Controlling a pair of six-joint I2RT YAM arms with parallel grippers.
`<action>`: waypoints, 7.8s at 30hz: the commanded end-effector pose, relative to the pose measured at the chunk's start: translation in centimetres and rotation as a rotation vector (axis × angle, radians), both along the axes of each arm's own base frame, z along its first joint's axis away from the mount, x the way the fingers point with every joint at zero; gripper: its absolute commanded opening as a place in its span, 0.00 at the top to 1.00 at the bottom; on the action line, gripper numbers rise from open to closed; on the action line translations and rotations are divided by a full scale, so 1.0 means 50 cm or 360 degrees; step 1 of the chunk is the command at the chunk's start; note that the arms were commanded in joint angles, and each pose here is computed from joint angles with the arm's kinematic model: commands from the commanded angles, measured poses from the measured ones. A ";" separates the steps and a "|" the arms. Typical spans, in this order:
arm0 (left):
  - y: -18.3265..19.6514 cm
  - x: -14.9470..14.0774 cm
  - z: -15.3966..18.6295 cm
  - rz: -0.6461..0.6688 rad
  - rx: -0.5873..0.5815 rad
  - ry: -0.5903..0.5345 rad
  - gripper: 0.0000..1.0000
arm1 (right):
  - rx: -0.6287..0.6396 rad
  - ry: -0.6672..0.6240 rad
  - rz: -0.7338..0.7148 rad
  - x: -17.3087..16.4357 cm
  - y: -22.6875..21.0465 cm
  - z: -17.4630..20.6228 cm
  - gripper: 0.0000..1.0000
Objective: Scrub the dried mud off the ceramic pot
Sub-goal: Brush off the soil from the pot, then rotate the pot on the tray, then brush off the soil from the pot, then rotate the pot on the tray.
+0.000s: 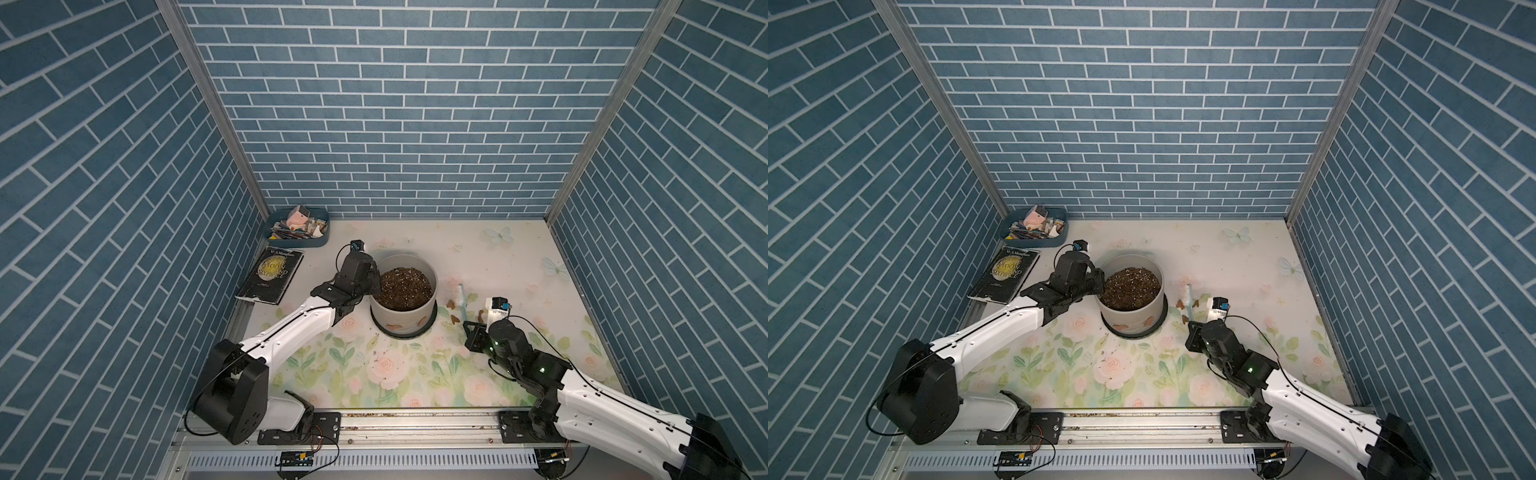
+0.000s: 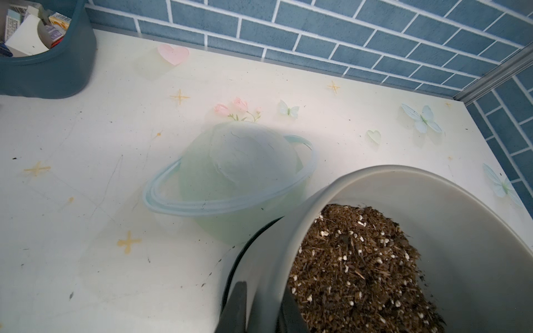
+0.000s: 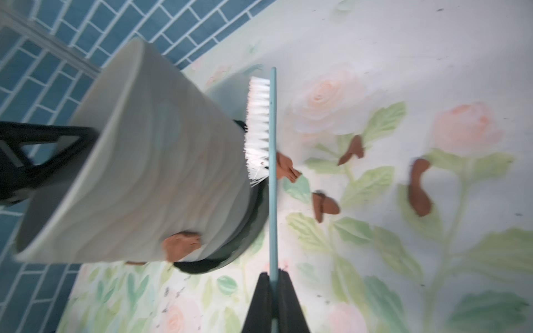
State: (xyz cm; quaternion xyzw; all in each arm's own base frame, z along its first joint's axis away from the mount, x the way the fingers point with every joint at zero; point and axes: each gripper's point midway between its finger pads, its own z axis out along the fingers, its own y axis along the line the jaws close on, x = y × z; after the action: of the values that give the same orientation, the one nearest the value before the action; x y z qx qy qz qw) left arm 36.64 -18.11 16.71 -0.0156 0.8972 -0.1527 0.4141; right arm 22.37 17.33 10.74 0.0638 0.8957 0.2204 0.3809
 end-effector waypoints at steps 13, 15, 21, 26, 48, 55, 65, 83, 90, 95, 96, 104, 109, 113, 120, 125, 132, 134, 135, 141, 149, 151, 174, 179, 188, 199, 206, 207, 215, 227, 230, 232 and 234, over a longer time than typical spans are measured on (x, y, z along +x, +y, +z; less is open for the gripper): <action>-0.010 0.031 0.047 0.0052 -0.0072 -0.0075 0.48 | -0.0133 -0.0171 0.0230 -0.005 0.029 0.039 1.00; -0.013 0.048 0.050 0.0068 -0.0063 -0.0092 0.42 | -0.0092 -0.0154 0.0234 -0.013 0.033 0.023 1.00; -0.021 0.080 0.025 0.0080 -0.0041 -0.0062 0.37 | -0.0013 -0.0112 0.0240 -0.031 0.036 -0.010 1.00; -0.025 0.083 0.010 0.0066 -0.0015 -0.0042 0.36 | 0.0011 -0.0098 0.0247 -0.037 0.037 -0.022 1.00; 0.049 0.000 0.009 0.0095 0.0197 0.0071 1.00 | 0.0067 -0.0076 0.0254 -0.041 0.053 -0.030 1.00; 0.040 -0.040 0.012 -0.0022 0.0180 0.0123 1.00 | 0.0051 -0.0062 0.0247 -0.040 0.051 -0.038 1.00; 0.002 -0.047 0.007 -0.0123 0.0021 0.0118 0.78 | -0.0012 -0.0034 0.0309 -0.050 0.082 -0.055 1.00; 0.000 0.033 0.014 0.0031 0.0042 0.0017 0.57 | -0.0038 -0.0023 0.0276 -0.039 0.112 -0.057 1.00; 0.004 0.020 0.011 0.0020 0.0048 0.0035 0.72 | -0.0026 -0.0021 0.0260 -0.043 0.103 -0.059 1.00; 0.006 0.013 0.012 0.0012 0.0048 0.0045 0.83 | -0.0018 -0.0016 0.0245 -0.045 0.096 -0.061 1.00; 0.007 0.011 0.012 0.0009 0.0048 0.0046 0.86 | -0.0016 -0.0014 0.0239 -0.046 0.094 -0.061 1.00; 0.001 -0.007 0.009 -0.0045 0.0018 0.0061 1.00 | -0.0002 -0.0004 0.0226 -0.046 0.094 -0.059 1.00; 0.000 -0.019 0.003 -0.0077 0.0013 0.0063 1.00 | 0.0007 0.0008 0.0231 -0.046 0.100 -0.063 1.00; -0.002 -0.023 -0.005 -0.0093 0.0004 0.0059 1.00 | 0.0012 0.0024 0.0245 -0.043 0.113 -0.072 1.00; -0.004 -0.022 0.008 -0.0101 -0.0017 0.0032 1.00 | 0.0095 -0.0043 0.0371 -0.048 0.161 -0.042 1.00; -0.017 -0.022 0.012 -0.0130 -0.0069 0.0048 1.00 | 0.0064 -0.0037 0.0363 -0.046 0.165 -0.046 1.00; -0.027 -0.024 0.011 -0.0155 -0.0064 0.0121 1.00 | 0.0124 -0.0031 0.0373 -0.048 0.174 -0.050 1.00; -0.026 -0.021 0.007 -0.0150 -0.0043 0.0135 1.00 | 0.0149 -0.0044 0.0378 -0.050 0.176 -0.044 1.00; -0.024 -0.022 0.006 -0.0147 -0.0037 0.0139 1.00 | 0.0157 -0.0048 0.0378 -0.050 0.175 -0.041 1.00; -0.026 -0.017 0.013 -0.0142 -0.0043 0.0128 0.72 | 0.0191 -0.0051 0.0390 -0.054 0.176 -0.040 1.00; -0.024 -0.006 0.013 -0.0120 -0.0024 0.0118 0.64 | 0.0216 -0.0044 0.0389 -0.057 0.174 -0.044 1.00; -0.023 -0.008 0.009 -0.0119 -0.0018 0.0124 0.68 | 0.0228 -0.0047 0.0393 -0.058 0.176 -0.042 1.00; -0.009 -0.018 -0.009 -0.0108 0.0024 0.0131 0.93 | 0.0413 -0.0129 0.0442 -0.068 0.185 0.019 1.00; -0.007 -0.019 -0.010 -0.0105 0.0028 0.0130 0.94 | 0.0408 -0.0144 0.0426 -0.068 0.177 0.027 1.00; -0.006 -0.019 -0.011 -0.0105 0.0036 0.0130 0.96 | 0.0354 -0.0150 0.0362 -0.068 0.143 0.027 1.00; -0.004 -0.021 -0.008 -0.0105 0.0042 0.0127 0.96 | 0.0058 -0.0051 0.0215 -0.065 0.057 -0.002 1.00; -0.003 -0.020 -0.005 -0.0101 0.0043 0.0120 0.96 | -0.0611 0.0222 0.0086 -0.062 -0.031 -0.069 1.00; -0.002 -0.020 -0.005 -0.0099 0.0045 0.0119 0.96 | -0.0658 0.0240 0.0077 -0.062 -0.036 -0.071 1.00; 0.000 -0.017 0.000 -0.0091 0.0052 0.0112 0.96 | -0.0745 0.0200 0.0005 -0.043 -0.046 -0.040 1.00; -0.005 0.009 0.025 -0.0037 0.0007 0.0043 0.59 | -0.0108 -0.0058 0.0218 -0.055 0.043 0.025 1.00; -0.006 0.026 0.031 -0.0013 -0.0005 0.0014 0.53 | 0.0025 -0.0064 0.0250 -0.059 0.068 0.014 1.00; -0.004 0.038 0.034 0.0008 -0.0006 -0.0008 0.51 | 0.0062 -0.0059 0.0268 -0.060 0.078 0.001 1.00; 0.000 0.051 0.037 0.0028 -0.0016 -0.0030 0.50 | 0.0114 -0.0064 0.0296 -0.062 0.091 -0.004 1.00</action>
State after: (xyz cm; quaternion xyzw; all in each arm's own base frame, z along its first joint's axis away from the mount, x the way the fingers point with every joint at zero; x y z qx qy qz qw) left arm 37.70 -18.30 17.26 -0.0097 0.9042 -0.1504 0.3995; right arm 18.94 19.55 8.87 -0.0121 0.9055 0.2228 0.3609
